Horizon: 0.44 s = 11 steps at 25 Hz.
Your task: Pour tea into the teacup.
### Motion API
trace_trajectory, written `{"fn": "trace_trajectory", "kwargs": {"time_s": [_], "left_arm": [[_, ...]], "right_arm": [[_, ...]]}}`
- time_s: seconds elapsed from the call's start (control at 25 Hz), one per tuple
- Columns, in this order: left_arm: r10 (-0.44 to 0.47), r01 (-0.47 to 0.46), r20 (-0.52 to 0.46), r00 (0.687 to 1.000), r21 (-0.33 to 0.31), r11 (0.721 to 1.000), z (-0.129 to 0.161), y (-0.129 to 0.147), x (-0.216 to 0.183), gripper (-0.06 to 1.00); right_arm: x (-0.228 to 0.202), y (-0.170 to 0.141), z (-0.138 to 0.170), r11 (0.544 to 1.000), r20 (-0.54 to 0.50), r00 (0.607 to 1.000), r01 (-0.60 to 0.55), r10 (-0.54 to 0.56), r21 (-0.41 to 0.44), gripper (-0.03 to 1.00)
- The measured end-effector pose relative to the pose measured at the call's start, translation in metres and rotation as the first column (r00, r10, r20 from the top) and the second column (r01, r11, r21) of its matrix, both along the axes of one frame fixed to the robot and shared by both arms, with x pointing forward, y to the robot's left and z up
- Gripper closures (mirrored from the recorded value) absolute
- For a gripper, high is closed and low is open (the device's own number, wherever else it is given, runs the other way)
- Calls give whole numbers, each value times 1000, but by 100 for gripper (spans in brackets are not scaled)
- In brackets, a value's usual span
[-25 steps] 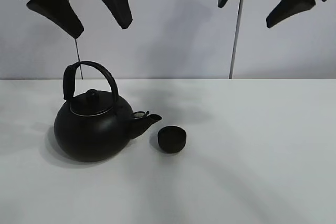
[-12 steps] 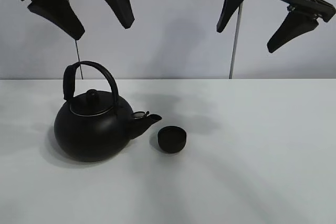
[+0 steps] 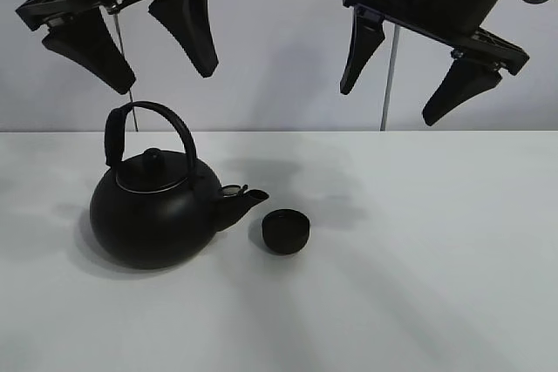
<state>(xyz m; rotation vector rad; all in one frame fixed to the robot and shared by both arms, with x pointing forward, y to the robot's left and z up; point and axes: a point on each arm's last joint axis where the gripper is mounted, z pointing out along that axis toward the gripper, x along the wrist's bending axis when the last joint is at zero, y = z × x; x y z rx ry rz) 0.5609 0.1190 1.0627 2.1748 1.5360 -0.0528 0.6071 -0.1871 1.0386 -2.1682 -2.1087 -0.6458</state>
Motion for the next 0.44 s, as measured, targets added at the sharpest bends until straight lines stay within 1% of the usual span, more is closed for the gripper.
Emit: {"fn": "trace_trajectory", "kwargs": {"time_s": [0.16, 0.44], "left_arm": [[5, -5, 10, 1000, -5, 1000, 0, 0, 1, 33], [6, -6, 15, 1000, -7, 1000, 1, 0, 1, 33]], "right_arm": [[-1, 6, -2, 1000, -7, 1000, -15, 15, 2, 35], [-1, 6, -2, 1000, -7, 1000, -18, 18, 2, 35]]}}
